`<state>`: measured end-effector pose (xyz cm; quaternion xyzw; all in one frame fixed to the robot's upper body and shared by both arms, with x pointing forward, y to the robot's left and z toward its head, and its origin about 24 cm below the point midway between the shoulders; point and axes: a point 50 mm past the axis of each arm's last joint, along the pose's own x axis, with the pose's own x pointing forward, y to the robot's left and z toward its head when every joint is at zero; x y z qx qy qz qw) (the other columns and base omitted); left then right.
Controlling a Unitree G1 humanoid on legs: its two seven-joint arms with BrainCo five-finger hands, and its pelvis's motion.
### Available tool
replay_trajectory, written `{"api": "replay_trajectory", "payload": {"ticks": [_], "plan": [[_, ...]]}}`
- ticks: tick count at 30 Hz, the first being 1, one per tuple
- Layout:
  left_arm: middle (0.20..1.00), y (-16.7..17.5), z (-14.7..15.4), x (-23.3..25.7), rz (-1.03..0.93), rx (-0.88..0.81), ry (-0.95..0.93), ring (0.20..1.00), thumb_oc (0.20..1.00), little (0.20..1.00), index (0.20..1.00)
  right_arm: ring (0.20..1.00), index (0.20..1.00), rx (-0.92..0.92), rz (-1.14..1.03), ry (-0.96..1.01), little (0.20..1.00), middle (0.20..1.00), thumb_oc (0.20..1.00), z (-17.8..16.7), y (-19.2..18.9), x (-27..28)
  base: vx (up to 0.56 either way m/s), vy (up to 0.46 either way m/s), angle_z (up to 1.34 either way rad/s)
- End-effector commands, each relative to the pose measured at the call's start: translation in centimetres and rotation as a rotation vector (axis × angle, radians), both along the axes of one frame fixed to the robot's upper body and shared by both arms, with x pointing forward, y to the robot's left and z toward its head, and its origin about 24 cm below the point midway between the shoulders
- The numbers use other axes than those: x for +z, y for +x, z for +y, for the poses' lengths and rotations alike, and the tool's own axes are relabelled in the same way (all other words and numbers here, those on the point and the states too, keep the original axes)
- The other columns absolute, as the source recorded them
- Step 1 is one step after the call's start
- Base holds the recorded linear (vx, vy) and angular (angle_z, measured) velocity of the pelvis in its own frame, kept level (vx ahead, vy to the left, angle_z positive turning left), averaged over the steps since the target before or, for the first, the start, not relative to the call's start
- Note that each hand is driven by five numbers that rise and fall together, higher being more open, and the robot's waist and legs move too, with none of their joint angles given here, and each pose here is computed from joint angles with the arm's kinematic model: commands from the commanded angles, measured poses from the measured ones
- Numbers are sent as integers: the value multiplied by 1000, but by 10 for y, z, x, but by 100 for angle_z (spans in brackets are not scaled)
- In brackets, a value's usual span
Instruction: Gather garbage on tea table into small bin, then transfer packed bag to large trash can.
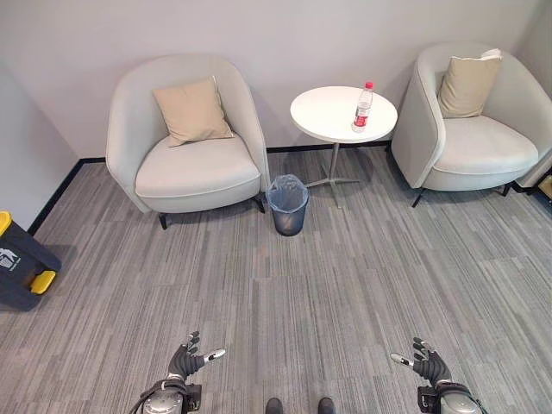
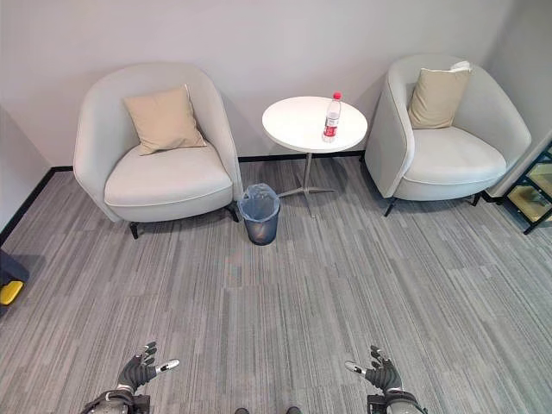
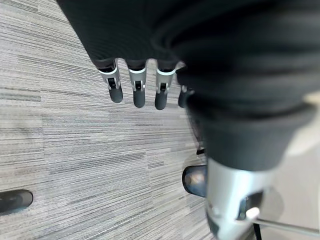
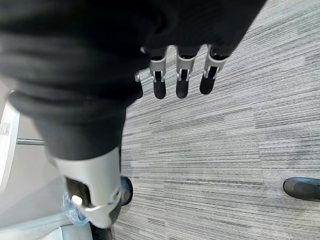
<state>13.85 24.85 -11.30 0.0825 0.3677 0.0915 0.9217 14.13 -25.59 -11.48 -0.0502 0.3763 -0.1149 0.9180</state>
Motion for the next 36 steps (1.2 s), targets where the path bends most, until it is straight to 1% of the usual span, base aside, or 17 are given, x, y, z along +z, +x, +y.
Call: {"api": "replay_trajectory", "payload": {"ticks": [1, 10, 18, 23, 26, 28, 36], "plan": [[1000, 21, 7, 12, -90, 28, 8, 1000, 1000, 1000, 1000, 1000, 1000, -48, -71, 17, 1000, 1000, 1000, -1, 18, 7, 21, 22, -6], [1000, 32, 12, 21, -137, 41, 18, 1000, 1000, 1000, 1000, 1000, 1000, -143, -77, 66, 1000, 1000, 1000, -4, 24, 6, -1, 67, -13], [1000, 39, 19, 28, -180, 72, 32, 1000, 1000, 1000, 1000, 1000, 1000, -104, -131, 60, 1000, 1000, 1000, 0, 44, 16, 6, 68, -25], [1000, 37, 20, 27, -184, 108, 25, 1000, 1000, 1000, 1000, 1000, 1000, -35, -164, 38, 1000, 1000, 1000, 7, 58, 24, 159, -52, -72], [1000, 41, 16, 27, -184, 86, 29, 1000, 1000, 1000, 1000, 1000, 1000, -25, -165, 28, 1000, 1000, 1000, 6, 55, 25, 296, -174, -12], [1000, 37, 10, 22, -164, 71, 20, 1000, 1000, 1000, 1000, 1000, 1000, -26, -151, 10, 1000, 1000, 1000, 1, 46, 22, 299, -207, 76], [1000, 43, -8, 18, -154, 34, -36, 1000, 1000, 1000, 1000, 1000, 1000, -49, -172, 1, 1000, 1000, 1000, -7, 43, 26, 185, -248, 34]]}}
